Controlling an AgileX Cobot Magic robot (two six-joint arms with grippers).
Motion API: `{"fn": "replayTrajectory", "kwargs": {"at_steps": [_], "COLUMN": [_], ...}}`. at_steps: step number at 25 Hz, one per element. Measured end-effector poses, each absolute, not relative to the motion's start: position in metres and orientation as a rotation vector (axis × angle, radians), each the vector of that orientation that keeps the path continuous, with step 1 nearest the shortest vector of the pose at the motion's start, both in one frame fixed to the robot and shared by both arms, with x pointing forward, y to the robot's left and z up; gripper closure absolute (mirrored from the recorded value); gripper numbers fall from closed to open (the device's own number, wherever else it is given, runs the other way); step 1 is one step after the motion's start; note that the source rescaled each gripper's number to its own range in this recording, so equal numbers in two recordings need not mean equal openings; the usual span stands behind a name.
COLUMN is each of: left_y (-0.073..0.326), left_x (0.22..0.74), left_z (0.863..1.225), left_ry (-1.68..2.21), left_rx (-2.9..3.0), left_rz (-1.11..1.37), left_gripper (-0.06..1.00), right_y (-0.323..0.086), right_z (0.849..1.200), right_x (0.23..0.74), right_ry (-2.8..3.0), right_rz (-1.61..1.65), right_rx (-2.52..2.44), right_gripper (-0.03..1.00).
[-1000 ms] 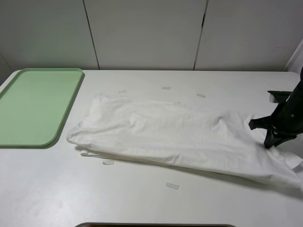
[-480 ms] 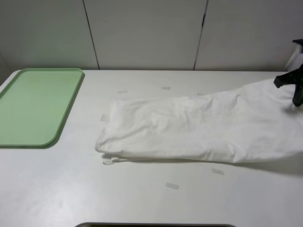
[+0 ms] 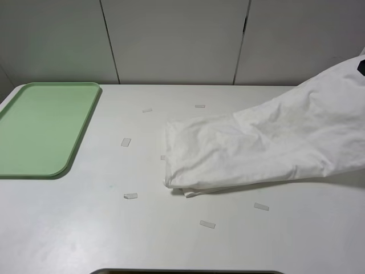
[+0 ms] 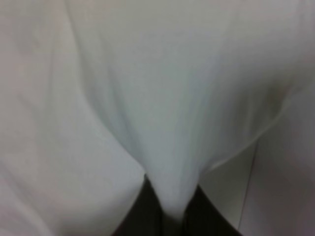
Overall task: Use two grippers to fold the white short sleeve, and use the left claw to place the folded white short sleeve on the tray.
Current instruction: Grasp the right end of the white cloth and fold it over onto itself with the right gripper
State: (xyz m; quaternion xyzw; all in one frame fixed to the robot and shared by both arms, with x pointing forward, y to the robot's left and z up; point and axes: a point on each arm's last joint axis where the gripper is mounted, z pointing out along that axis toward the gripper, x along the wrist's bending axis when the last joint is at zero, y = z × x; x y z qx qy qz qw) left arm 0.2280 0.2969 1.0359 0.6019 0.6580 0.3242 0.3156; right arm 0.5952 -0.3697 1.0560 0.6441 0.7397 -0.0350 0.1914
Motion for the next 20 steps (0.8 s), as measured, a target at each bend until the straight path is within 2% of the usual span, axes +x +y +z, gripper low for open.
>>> {"fn": "replayTrajectory", "kwargs": {"at_steps": [11, 13, 20], "left_y": [0.297, 0.297, 0.297], "left_x": [0.228, 0.228, 0.228], "left_z": [1.036, 1.036, 1.036], "left_ry": [1.733, 1.733, 1.733], "left_rx": [1.585, 1.585, 1.585], "left_rz": [0.855, 0.855, 0.855], "left_gripper": [-0.04, -0.04, -0.04], "right_y": [-0.356, -0.328, -0.292], "right_z": [1.044, 1.026, 1.007], "right_x": [0.606, 0.610, 0.604], "right_ry": [2.115, 2.175, 2.203], "right_rz": [0.038, 0.038, 0.003], "right_rx": [1.848, 1.798, 1.760], "right_gripper": [0.96, 0.96, 0.96]}}
